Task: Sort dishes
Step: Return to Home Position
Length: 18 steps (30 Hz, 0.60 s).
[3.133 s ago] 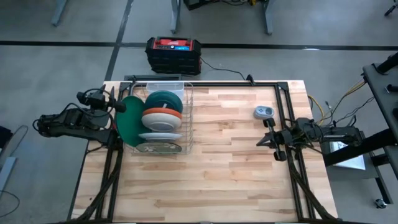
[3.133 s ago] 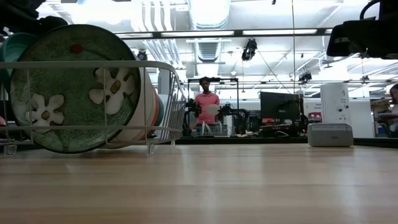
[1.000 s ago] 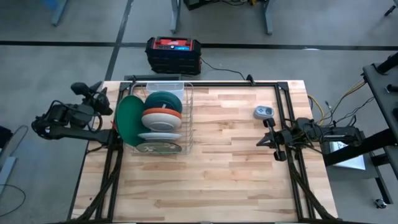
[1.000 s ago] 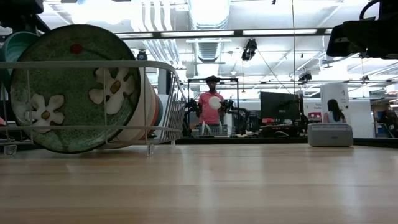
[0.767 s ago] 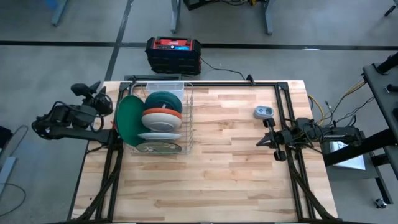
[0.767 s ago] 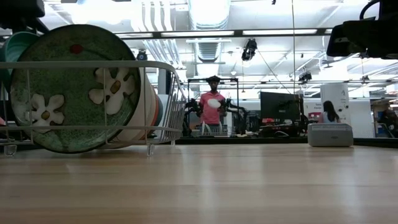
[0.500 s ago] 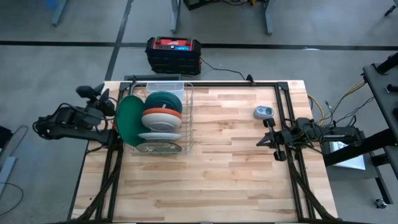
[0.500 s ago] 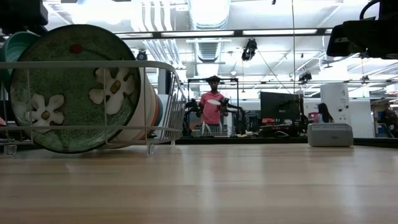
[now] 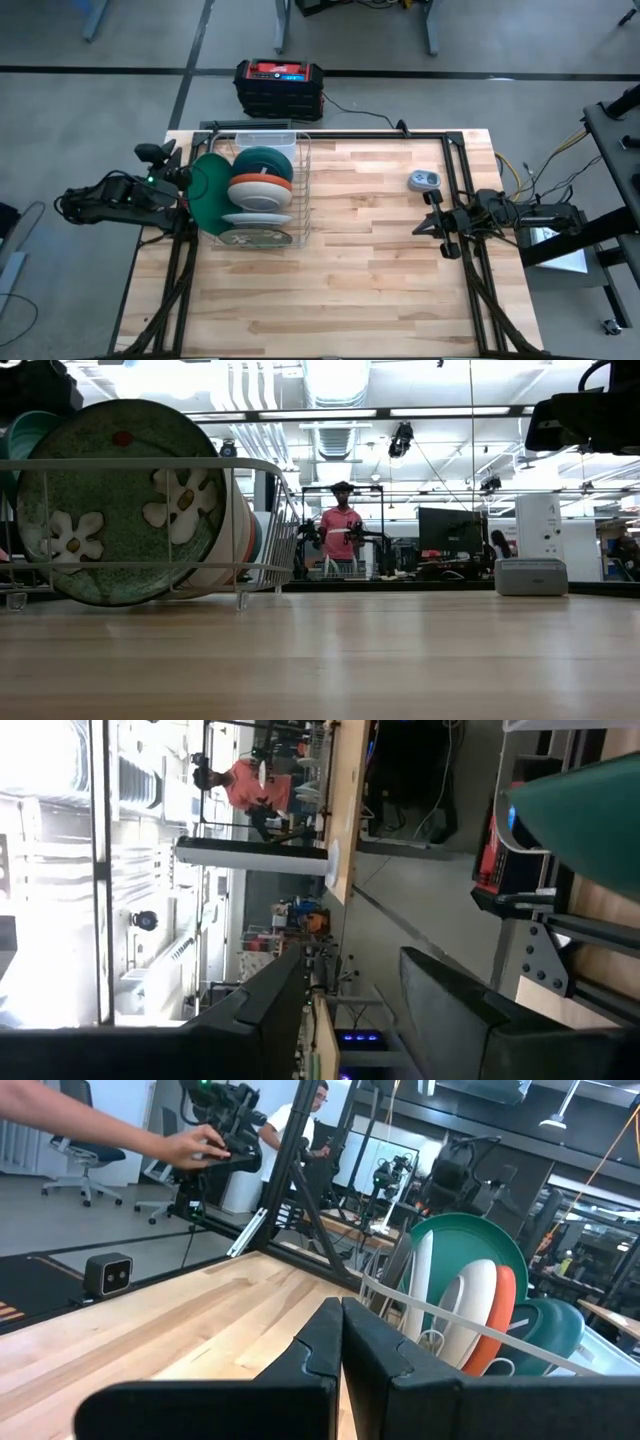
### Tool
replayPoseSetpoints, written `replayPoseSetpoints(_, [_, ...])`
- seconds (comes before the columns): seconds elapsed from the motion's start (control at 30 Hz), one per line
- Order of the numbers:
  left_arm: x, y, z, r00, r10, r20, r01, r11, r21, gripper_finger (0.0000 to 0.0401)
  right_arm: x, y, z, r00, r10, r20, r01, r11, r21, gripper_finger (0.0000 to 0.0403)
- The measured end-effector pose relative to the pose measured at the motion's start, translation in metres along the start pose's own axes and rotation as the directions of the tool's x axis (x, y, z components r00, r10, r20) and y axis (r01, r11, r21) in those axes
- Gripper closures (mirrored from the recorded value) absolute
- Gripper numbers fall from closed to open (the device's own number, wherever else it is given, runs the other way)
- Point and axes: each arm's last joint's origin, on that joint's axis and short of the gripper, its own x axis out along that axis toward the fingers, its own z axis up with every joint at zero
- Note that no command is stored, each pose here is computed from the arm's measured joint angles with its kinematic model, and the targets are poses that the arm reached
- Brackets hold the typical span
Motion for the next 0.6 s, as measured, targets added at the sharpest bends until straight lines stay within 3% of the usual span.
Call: replayPoseSetpoints(0.6, [0.0000,0.0017,0.0019,1.000,0.002,0.005,-0.002,0.999,-0.041,0.0246,0.0000,0.0000,0.0000,1.000,0.000,0.000,0.000,1.000,0.000,0.0403])
